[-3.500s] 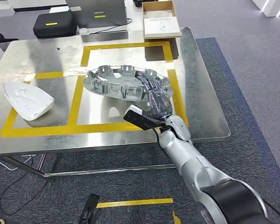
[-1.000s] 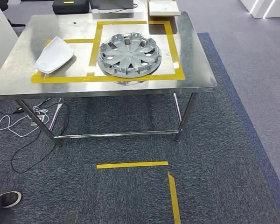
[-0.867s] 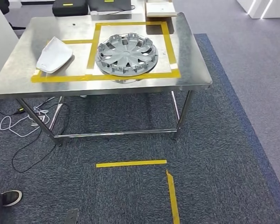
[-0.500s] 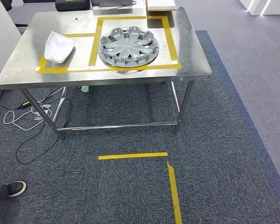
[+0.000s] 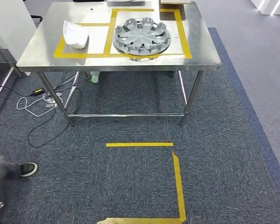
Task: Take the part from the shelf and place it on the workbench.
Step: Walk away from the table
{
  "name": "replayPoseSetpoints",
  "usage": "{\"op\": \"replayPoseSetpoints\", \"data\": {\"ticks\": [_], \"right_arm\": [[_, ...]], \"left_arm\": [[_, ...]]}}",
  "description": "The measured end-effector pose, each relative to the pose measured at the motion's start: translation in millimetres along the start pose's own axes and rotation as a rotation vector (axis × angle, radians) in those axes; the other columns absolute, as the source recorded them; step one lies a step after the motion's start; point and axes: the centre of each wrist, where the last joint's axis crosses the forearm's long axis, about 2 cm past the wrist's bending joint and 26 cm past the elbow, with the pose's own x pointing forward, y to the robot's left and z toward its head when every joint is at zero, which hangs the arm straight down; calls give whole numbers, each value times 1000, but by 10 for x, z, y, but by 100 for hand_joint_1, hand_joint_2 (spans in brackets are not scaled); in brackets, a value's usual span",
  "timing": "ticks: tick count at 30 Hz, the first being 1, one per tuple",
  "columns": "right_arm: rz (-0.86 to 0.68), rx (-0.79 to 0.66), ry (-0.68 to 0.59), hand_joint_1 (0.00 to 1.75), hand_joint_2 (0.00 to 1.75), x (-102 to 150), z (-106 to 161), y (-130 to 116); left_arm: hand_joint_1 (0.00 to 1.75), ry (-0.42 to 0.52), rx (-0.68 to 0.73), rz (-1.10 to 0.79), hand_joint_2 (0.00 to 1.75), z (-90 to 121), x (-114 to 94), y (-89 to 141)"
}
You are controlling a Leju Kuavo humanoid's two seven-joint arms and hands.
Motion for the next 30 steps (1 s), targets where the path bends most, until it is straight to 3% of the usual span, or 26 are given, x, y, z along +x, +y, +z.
{"op": "replayPoseSetpoints", "data": {"ticks": [7, 18, 24, 30], "right_arm": [[203, 45, -36, 0, 0, -36, 32, 59], [302, 79, -77, 0, 0, -18, 47, 96], [467, 127, -86, 0, 0, -19, 66, 142], [444, 82, -73, 0, 0, -39, 69, 134]], "left_arm": [[0, -18, -13, 12, 0, 5, -24, 5], [0, -18, -29, 27, 0, 7, -41, 8], [0, 7, -33, 16, 0, 2, -23, 6], [0, 68, 14, 57, 0, -5, -34, 35]]}}
